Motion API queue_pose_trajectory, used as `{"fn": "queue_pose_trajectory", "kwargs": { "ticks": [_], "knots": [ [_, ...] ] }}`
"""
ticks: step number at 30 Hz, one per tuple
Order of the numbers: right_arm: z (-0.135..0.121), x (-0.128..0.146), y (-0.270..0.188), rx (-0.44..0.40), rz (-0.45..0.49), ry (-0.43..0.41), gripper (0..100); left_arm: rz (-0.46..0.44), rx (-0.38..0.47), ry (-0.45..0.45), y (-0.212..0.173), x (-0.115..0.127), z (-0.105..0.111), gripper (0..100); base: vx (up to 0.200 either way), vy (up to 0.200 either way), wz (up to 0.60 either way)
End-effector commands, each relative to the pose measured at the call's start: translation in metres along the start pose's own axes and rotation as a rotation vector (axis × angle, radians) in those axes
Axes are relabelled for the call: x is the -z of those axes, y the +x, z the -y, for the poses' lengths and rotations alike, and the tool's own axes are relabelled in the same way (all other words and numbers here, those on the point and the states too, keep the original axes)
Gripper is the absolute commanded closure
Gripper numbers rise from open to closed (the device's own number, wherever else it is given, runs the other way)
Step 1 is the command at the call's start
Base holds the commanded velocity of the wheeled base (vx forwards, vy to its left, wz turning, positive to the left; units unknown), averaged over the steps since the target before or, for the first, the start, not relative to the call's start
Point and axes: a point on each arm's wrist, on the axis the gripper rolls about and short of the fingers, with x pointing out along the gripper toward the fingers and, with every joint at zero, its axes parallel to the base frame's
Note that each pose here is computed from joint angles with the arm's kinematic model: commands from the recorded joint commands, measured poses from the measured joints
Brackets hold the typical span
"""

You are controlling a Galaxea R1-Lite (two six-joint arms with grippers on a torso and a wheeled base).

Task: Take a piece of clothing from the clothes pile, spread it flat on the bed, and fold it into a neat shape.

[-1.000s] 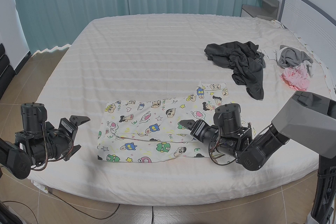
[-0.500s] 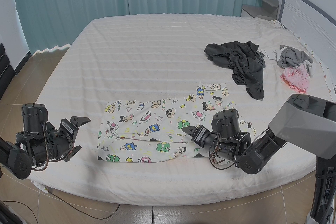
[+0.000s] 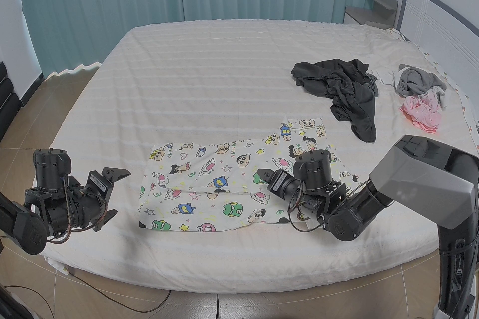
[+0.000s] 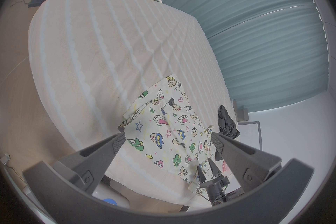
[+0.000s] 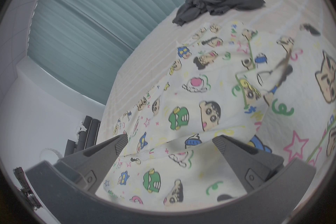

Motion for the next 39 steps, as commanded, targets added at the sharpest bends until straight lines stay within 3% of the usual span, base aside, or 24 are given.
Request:
{"fn": "queue_pose_trajectory", "kwargs": {
  "ticks": [1,12,21,30,34,39],
  "knots": [
    [-0.002,-0.005,0.013,-0.005,0.047,-0.029,0,-0.003,-0.003,-0.001,0.001,0.0,-0.001,0,0.0,0.0,0.0],
    [-0.007,-0.013,0.019,-0.021,0.073,-0.049,0,-0.004,-0.004,-0.002,0.001,0.0,-0.001,0,0.0,0.0,0.0],
    [-0.001,-0.004,0.002,-0.02,-0.012,-0.075,0,-0.006,-0.01,-0.002,0.002,0.001,-0.002,0,0.0,0.0,0.0],
    [0.002,-0.005,-0.011,-0.016,-0.034,-0.086,0,-0.008,-0.014,-0.003,0.003,0.001,-0.002,0,0.0,0.0,0.0],
    [0.002,-0.011,-0.047,-0.054,-0.094,-0.079,0,-0.011,-0.016,-0.003,0.004,0.001,-0.003,0,0.0,0.0,0.0],
    [0.013,-0.023,-0.085,-0.06,-0.084,-0.069,0,-0.025,-0.024,0.002,0.006,0.004,-0.004,0,0.0,0.0,0.0]
  ]
}}
